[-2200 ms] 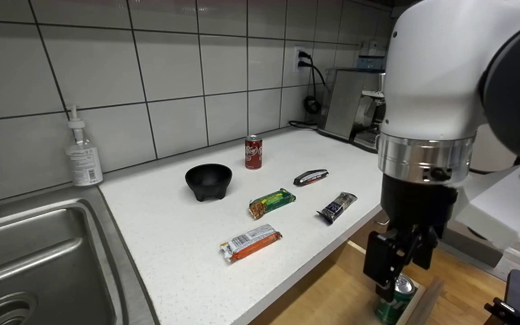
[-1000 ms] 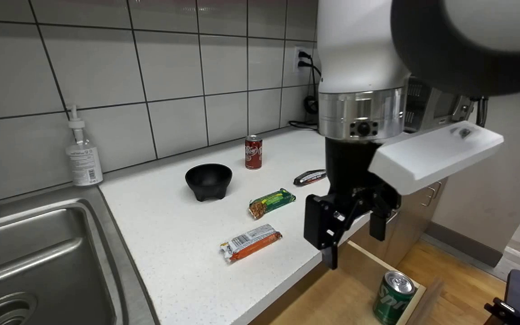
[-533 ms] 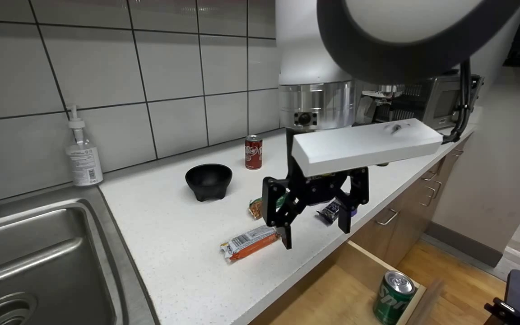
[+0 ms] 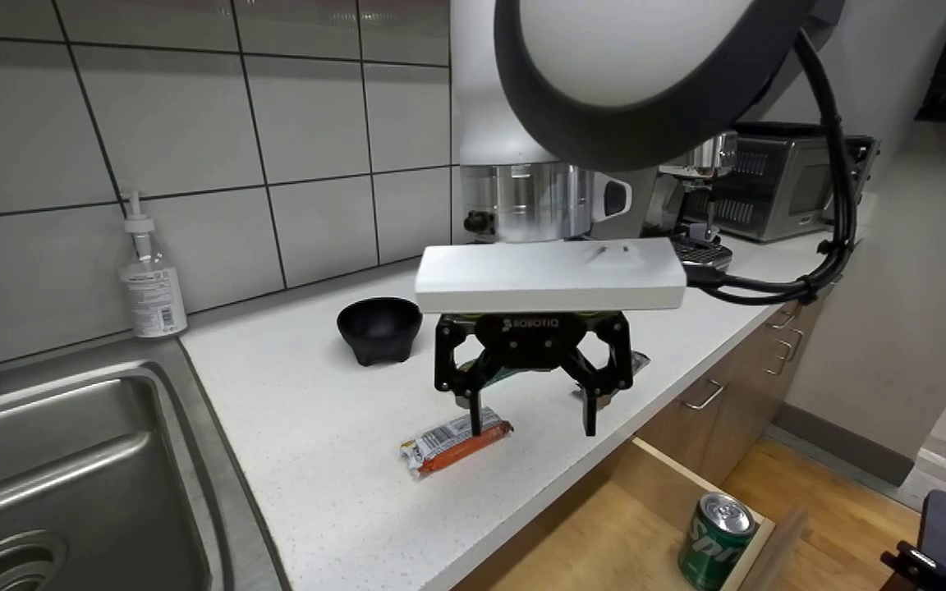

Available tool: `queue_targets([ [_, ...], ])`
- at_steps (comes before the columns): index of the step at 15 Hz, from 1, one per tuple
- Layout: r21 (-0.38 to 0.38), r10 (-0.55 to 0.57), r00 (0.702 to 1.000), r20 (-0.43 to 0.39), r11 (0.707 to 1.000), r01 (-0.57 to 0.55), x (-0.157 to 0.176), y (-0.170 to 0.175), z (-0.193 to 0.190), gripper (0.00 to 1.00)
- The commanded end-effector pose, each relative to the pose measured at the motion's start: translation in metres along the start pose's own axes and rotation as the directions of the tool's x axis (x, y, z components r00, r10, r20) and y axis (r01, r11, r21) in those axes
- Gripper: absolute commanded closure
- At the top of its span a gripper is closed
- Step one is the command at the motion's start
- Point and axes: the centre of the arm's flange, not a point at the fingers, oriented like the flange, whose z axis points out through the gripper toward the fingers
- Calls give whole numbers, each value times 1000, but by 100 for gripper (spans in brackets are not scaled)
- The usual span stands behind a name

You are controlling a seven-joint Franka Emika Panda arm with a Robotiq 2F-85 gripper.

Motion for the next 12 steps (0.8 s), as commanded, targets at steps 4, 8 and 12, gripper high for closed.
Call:
queue_targets([
  [4, 49, 342, 940, -6, 939, -341, -4, -25, 12, 0],
  [8, 105, 490, 871, -12, 867, -487, 3, -32, 19, 0],
  [12, 131, 588, 809, -11, 803, -581, 18, -32, 29, 0],
])
